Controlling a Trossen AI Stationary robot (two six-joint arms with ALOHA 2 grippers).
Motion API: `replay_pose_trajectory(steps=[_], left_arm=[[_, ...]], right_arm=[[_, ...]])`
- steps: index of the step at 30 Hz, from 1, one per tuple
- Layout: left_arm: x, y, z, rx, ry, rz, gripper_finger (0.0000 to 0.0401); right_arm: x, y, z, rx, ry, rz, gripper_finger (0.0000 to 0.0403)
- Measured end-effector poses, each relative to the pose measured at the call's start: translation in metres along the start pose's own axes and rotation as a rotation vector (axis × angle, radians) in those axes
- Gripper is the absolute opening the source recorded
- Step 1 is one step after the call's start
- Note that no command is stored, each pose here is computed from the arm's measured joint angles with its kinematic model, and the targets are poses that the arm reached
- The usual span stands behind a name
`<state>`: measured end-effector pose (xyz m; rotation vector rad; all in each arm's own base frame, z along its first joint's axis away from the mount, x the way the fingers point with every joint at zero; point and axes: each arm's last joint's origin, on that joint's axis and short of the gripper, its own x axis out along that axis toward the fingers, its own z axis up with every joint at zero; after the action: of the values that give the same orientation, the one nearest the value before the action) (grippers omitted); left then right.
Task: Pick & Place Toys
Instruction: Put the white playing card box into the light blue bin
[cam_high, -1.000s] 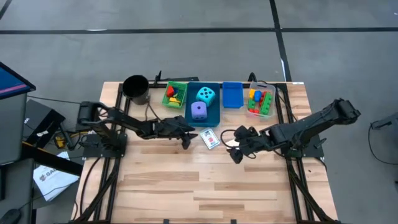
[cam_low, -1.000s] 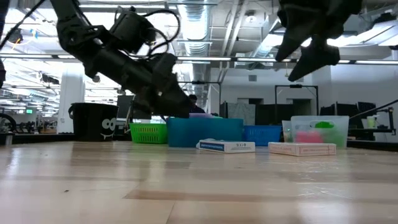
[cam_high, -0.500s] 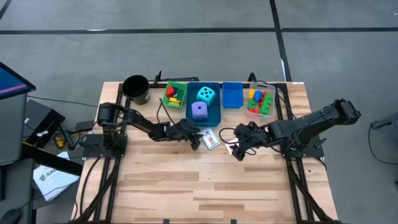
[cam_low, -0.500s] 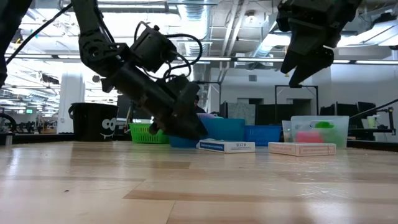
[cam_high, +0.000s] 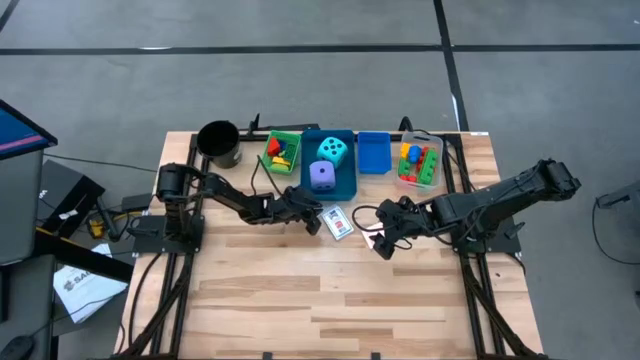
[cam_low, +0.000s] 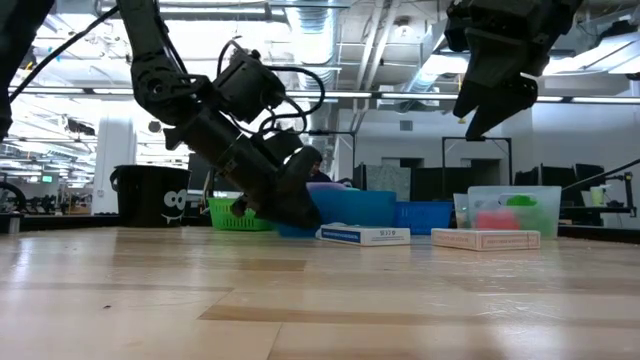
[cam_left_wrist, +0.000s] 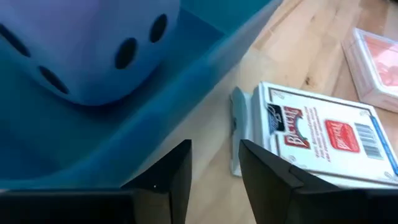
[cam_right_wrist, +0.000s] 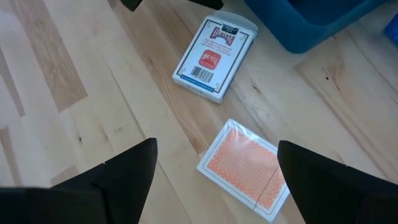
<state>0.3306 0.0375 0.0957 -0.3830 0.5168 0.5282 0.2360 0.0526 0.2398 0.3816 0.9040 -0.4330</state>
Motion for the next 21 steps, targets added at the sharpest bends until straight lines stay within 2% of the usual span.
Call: replay_pose_trajectory(steps=[21], left_arm=[[-0.0007, -0.0010, -0.0028, 0.010, 0.024, -0.003, 0.0124]], right_arm=[[0.0002, 0.0001, 0.0000, 0.028, 0.000, 0.000, 0.0327]])
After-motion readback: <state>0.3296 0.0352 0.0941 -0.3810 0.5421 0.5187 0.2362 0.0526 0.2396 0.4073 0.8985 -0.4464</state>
